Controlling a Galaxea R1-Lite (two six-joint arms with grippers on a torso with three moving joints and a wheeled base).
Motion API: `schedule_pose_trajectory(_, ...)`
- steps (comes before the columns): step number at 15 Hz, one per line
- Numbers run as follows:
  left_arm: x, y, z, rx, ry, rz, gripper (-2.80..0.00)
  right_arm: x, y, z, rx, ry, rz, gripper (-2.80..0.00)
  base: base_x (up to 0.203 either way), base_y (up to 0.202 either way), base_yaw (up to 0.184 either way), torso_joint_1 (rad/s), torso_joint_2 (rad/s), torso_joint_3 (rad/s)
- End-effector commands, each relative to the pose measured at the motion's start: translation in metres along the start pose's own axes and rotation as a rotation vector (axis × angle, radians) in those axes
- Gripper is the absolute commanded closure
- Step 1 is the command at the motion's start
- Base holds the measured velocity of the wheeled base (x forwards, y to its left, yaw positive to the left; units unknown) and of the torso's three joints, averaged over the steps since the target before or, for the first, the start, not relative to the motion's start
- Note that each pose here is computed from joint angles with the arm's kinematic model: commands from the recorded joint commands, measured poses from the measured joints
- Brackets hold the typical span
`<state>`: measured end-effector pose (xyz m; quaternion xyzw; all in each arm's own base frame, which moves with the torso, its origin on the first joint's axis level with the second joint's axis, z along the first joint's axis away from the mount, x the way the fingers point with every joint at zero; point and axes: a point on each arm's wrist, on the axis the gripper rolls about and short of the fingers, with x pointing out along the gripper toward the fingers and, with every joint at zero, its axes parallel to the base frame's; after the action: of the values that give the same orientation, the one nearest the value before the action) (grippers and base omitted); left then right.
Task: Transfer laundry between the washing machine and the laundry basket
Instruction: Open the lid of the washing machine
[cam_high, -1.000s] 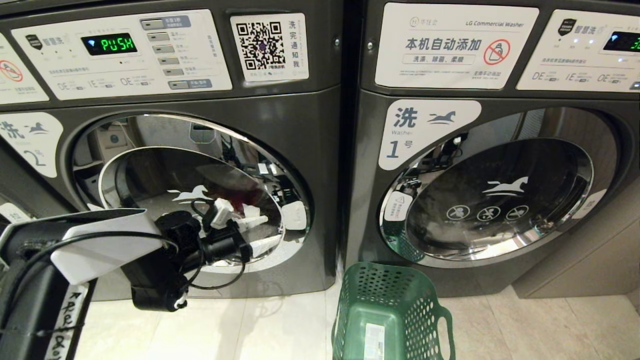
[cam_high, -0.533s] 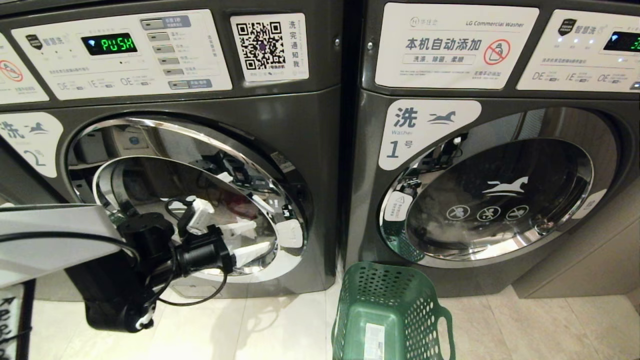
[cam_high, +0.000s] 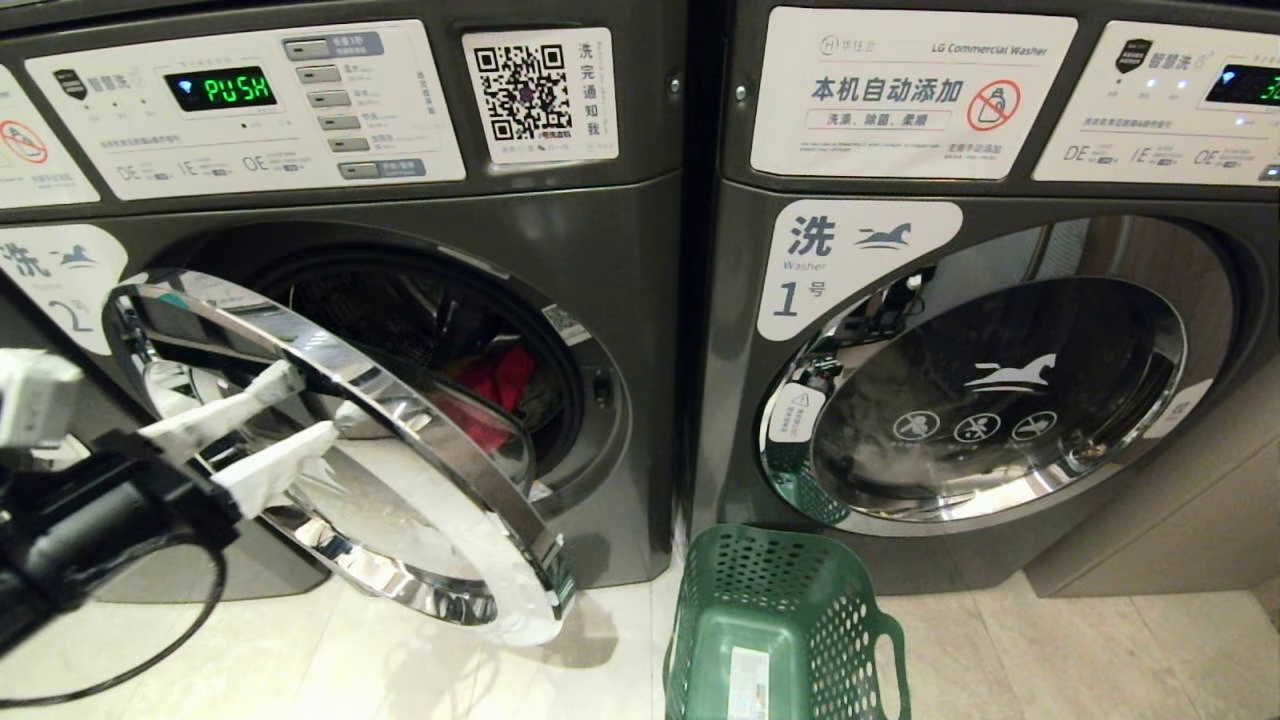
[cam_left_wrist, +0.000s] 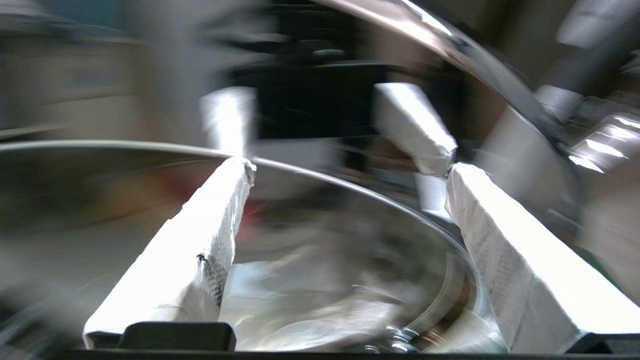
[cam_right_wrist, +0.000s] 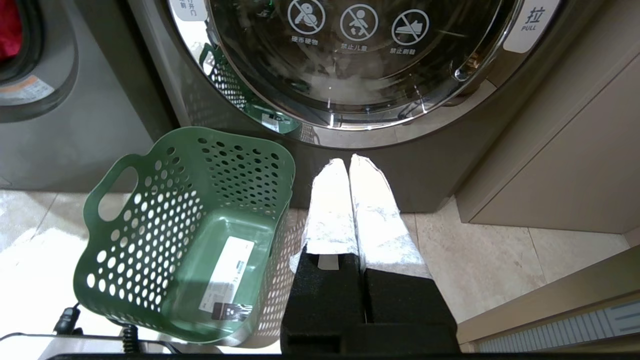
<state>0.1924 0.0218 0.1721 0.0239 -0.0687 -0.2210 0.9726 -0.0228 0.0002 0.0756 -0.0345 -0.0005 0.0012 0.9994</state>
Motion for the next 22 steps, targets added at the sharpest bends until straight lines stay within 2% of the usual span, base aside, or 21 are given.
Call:
schedule_pose_trajectory(1, -0.075, -0.025, 0.067, 0.197, -0.213, 0.283, -2.80, 0.000, 0.000, 0.000, -0.002, 0.001, 0.001, 0.00, 0.000, 0.000, 0.000, 0.000, 0.00, 0.000)
schedule_pose_trajectory(3, -0.106, -0.044, 0.094, 0.197, -0.230, 0.536, -2.80, 0.000, 0.000, 0.000, -0.002, 0.001, 0.001, 0.00, 0.000, 0.000, 0.000, 0.000, 0.00, 0.000)
schedule_pose_trajectory(5, -0.122, -0.062, 0.142, 0.216, -0.301, 0.711, -2.80, 0.000, 0.000, 0.000, -0.001, 0.001, 0.001, 0.00, 0.000, 0.000, 0.000, 0.000, 0.00, 0.000)
schedule_pose_trajectory(7, -0.128, -0.072, 0.179, 0.223, -0.349, 0.795, -2.80, 0.000, 0.000, 0.000, -0.002, 0.001, 0.001, 0.00, 0.000, 0.000, 0.000, 0.000, 0.00, 0.000)
schedule_pose_trajectory(8, -0.128, -0.072, 0.190, 0.218, -0.353, 0.815, -2.80, 0.000, 0.000, 0.000, -0.002, 0.001, 0.001, 0.00, 0.000, 0.000, 0.000, 0.000, 0.00, 0.000)
schedule_pose_trajectory(11, -0.125, -0.066, 0.193, 0.180, -0.343, 0.827, -2.80, 0.000, 0.000, 0.000, -0.002, 0.001, 0.001, 0.00, 0.000, 0.000, 0.000, 0.000, 0.00, 0.000)
schedule_pose_trajectory(12, -0.124, -0.065, 0.192, 0.164, -0.342, 0.822, 0.00, 0.000, 0.000, 0.000, 0.000, 0.001, 0.001, 0.00, 0.000, 0.000, 0.000, 0.000, 0.00, 0.000)
schedule_pose_trajectory(14, -0.122, -0.062, 0.193, 0.150, -0.335, 0.794, 0.00, 0.000, 0.000, 0.000, -0.001, 0.001, 0.000, 0.00, 0.000, 0.000, 0.000, 0.000, 0.00, 0.000)
schedule_pose_trajectory(22, -0.122, -0.061, 0.187, 0.144, -0.301, 0.822, 0.00, 0.000, 0.000, 0.000, -0.001, 0.001, 0.001, 0.00, 0.000, 0.000, 0.000, 0.000, 0.00, 0.000)
